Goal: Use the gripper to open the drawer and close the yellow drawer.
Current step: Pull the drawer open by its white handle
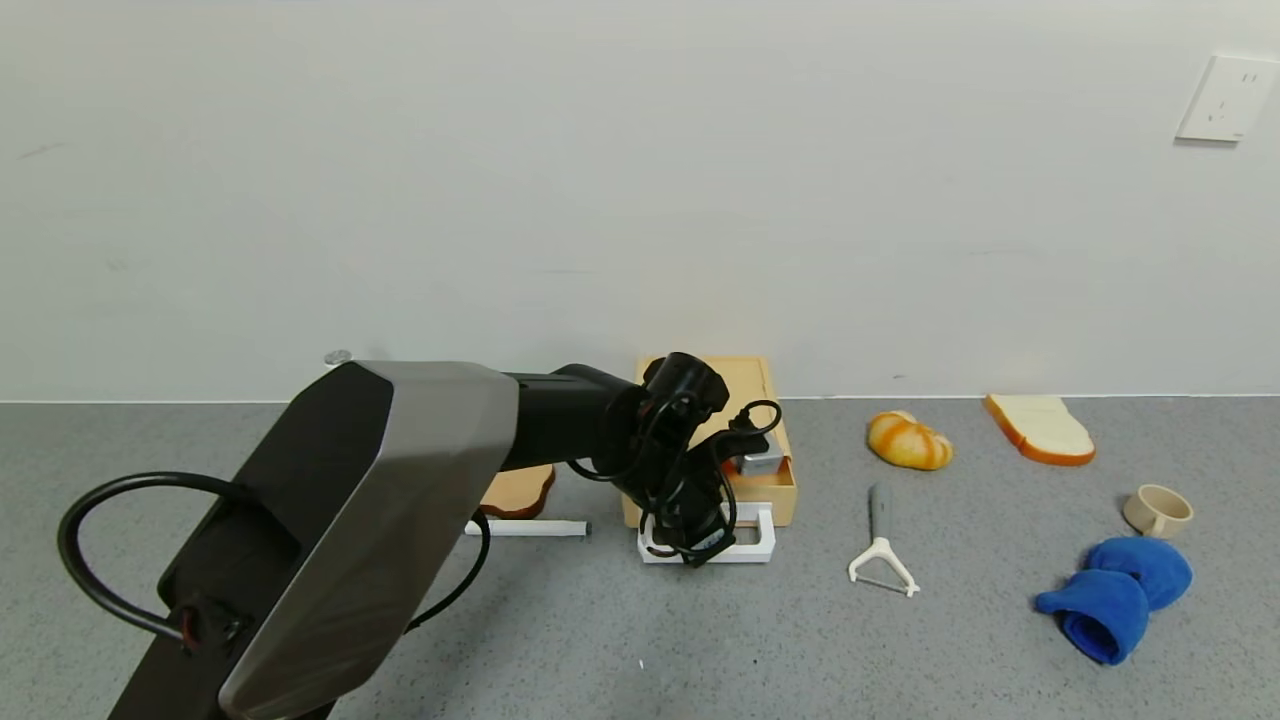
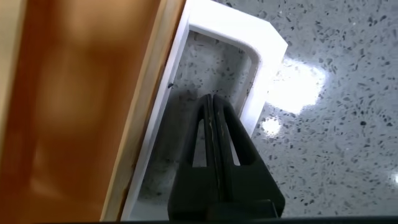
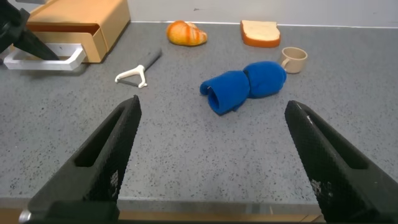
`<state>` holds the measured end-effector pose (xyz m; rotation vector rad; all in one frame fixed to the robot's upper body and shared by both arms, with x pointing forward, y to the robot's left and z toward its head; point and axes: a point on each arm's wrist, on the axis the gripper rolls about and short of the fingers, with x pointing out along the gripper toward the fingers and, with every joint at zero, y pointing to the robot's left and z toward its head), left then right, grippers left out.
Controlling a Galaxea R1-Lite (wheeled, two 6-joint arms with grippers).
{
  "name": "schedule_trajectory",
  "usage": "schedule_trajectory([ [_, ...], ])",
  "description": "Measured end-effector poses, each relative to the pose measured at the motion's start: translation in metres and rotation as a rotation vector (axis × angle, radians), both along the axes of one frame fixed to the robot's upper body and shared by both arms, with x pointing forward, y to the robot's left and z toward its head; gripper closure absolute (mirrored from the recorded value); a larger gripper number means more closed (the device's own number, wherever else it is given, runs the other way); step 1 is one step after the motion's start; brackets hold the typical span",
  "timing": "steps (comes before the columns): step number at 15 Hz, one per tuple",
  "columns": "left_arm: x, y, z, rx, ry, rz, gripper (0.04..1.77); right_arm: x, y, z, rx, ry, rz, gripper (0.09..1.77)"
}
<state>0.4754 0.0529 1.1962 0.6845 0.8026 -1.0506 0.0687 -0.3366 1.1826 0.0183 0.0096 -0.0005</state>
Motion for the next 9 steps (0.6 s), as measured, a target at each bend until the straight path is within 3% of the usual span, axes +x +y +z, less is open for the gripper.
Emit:
schedule_trajectory([
  [9,-0.015,-0.010,-0.007,0.020,0.043,-0.014,1.70,0.000,0.000,0.000,0.000,0.000,0.000,0.16],
])
